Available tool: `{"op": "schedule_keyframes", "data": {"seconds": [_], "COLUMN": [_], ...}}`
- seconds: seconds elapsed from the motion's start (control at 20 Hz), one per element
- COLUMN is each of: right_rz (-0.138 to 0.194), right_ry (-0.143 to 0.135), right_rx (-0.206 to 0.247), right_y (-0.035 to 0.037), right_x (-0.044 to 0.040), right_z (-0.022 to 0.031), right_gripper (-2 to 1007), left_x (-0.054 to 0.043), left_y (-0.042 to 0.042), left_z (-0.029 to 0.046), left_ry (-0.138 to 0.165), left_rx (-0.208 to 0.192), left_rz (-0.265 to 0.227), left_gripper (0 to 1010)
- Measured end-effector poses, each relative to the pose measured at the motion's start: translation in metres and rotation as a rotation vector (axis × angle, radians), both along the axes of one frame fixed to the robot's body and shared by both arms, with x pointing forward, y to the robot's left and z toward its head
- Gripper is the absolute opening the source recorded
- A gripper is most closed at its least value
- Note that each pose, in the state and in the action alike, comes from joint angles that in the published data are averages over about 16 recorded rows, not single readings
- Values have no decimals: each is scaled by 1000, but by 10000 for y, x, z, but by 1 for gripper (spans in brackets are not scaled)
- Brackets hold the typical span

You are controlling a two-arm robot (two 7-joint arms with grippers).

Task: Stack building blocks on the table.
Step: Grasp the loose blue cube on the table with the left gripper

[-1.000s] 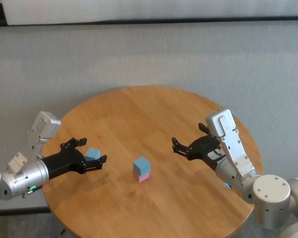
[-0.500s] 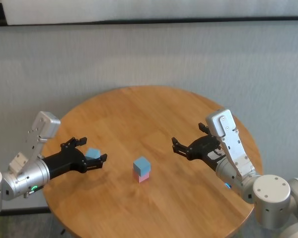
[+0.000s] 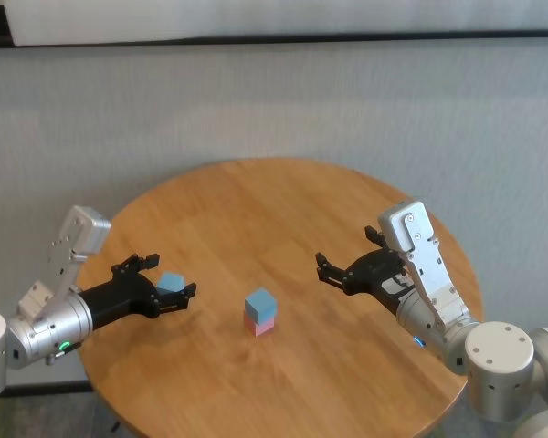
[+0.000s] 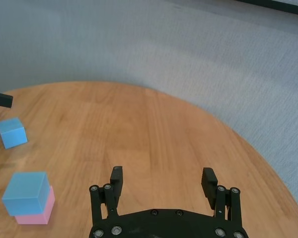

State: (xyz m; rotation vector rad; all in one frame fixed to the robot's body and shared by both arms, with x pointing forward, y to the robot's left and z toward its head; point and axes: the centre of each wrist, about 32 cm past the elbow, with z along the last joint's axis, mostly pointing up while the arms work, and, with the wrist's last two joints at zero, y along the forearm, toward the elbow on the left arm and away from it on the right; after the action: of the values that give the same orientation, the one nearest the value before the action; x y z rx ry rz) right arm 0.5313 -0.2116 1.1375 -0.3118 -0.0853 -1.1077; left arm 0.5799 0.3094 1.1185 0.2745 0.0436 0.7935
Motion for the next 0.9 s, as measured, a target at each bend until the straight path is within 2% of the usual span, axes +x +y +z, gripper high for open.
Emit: {"op": "schedule_keyframes", "data": {"seconds": [0.9], "right_rz": [0], "right_ry": [0], "right_rx": [0], "right_y": [0], "right_x": [0], "right_z": [0], "right_gripper": [1000], "left_x": [65], "left_y": [38], "left_z": [-154], "left_ry": [33], "left_rx": [-13], "left_rz": [13], "left_gripper": [1000]}}
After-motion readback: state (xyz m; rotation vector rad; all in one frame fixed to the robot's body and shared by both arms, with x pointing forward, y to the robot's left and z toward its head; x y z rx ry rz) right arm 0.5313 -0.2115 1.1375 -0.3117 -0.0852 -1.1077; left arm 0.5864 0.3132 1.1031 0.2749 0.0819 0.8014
